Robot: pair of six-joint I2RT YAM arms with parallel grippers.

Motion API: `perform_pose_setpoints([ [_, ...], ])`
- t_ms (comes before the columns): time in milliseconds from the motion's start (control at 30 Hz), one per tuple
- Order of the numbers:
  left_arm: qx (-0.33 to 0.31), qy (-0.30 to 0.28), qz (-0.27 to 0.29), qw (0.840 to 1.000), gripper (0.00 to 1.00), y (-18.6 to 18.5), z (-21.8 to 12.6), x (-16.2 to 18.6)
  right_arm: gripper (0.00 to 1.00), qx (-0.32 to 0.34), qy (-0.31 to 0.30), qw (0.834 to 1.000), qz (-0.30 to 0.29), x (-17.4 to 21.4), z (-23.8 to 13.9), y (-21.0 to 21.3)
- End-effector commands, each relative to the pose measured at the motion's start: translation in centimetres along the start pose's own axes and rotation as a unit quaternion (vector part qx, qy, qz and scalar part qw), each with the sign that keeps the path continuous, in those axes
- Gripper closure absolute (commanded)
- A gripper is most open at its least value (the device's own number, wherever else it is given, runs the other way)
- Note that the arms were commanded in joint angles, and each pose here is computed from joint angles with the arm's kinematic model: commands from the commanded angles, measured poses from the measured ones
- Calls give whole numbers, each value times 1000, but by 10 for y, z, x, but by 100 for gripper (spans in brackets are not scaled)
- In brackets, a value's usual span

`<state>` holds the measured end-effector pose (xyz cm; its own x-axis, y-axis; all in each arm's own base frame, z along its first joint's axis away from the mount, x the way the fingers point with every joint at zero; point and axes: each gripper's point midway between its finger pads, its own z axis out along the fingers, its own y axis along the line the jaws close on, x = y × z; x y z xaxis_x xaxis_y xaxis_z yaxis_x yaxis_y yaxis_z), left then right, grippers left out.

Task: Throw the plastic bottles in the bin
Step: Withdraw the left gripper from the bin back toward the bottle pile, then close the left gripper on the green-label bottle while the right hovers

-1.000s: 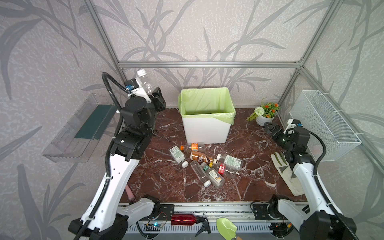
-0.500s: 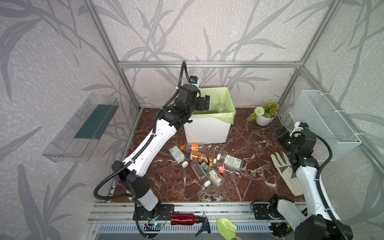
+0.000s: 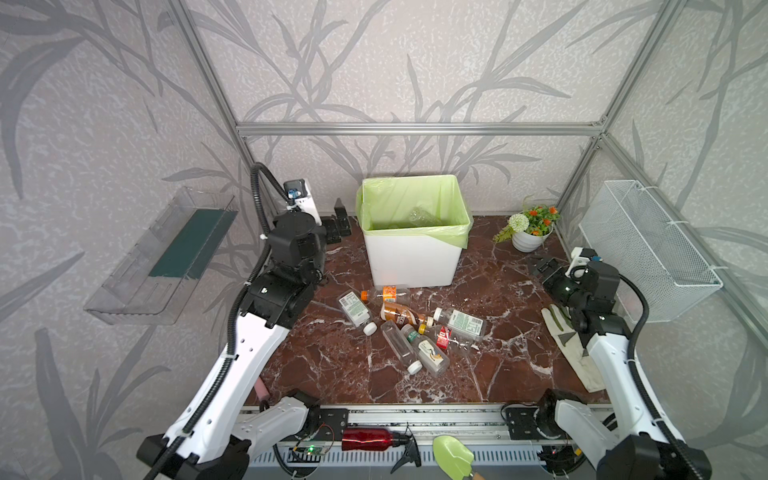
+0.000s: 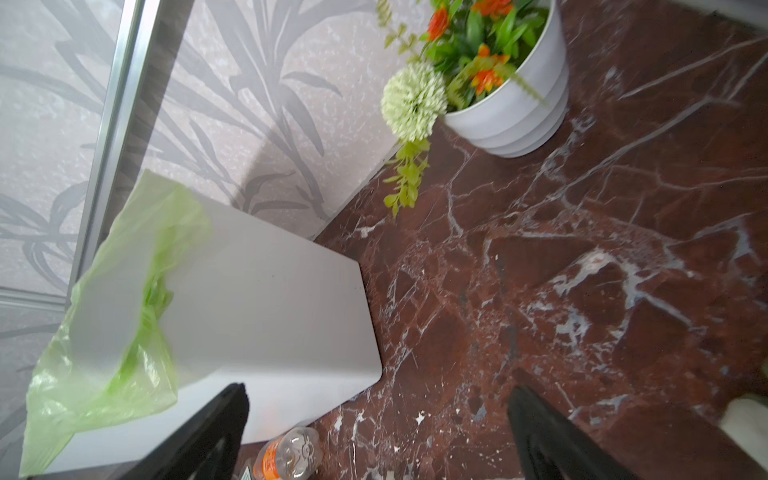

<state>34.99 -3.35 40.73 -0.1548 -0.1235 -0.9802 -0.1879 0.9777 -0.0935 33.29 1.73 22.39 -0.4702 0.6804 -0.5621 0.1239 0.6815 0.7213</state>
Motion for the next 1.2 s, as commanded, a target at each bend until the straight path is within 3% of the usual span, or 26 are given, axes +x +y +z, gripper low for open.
perform_pose_setpoints([
  [0,-44,38,-50,997,1,38,-5,36,2,22,52,998,-24,32,5,-2],
  [367,-110,187,-128,968,1,84,-7,178,4,39,148,982,-110,116,21,-6],
  [667,-106,335,-228,908,7,61,-16,298,1,64,107,989,-84,108,26,-19],
  [967,-103,365,-161,911,6,30,1,314,0,99,81,988,-87,99,27,-32],
  [1167,-114,399,-117,902,6,18,10,328,1,114,69,988,-80,94,24,-41],
])
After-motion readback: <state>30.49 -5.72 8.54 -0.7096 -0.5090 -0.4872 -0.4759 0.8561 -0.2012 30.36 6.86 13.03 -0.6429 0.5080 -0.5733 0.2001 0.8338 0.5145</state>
